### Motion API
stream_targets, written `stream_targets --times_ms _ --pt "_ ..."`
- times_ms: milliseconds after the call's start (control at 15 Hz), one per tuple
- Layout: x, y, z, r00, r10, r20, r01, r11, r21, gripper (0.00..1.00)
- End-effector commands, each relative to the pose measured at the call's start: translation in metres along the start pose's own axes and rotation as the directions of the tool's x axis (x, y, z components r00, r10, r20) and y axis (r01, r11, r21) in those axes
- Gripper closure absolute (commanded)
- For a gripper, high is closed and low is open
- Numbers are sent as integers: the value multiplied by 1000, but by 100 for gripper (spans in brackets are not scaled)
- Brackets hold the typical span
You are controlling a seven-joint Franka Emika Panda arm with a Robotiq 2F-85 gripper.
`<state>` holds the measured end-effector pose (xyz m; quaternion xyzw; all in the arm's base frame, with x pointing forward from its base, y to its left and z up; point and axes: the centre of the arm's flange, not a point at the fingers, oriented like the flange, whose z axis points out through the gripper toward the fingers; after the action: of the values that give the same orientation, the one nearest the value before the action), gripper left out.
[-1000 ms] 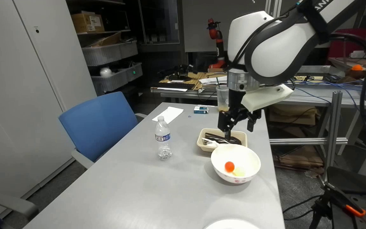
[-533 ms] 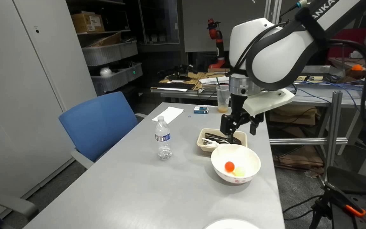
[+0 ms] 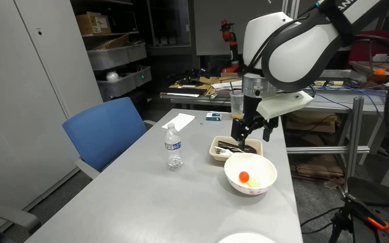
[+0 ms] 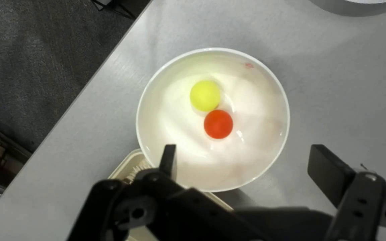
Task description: Remove the red and yellow balls from the white bowl and place them on the white plate
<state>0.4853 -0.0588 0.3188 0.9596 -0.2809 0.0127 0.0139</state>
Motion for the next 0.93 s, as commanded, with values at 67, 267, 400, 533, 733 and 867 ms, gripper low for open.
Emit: stream_targets --times_ms 67,267,400,533,733,867 --pt "-11 -7 -12 1000 1 5 -1 999 47 0" --pt "-6 -8 -8 1000 15 9 -15 999 33 0" --pt "-7 -7 -7 999 22 24 -23 999 33 0" --pt "-8 -7 -7 999 22 26 -23 999 32 0" --pt "-8 -7 -7 999 22 26 -23 999 32 0" --pt "-4 -12 2 1000 31 -5 -31 999 39 0"
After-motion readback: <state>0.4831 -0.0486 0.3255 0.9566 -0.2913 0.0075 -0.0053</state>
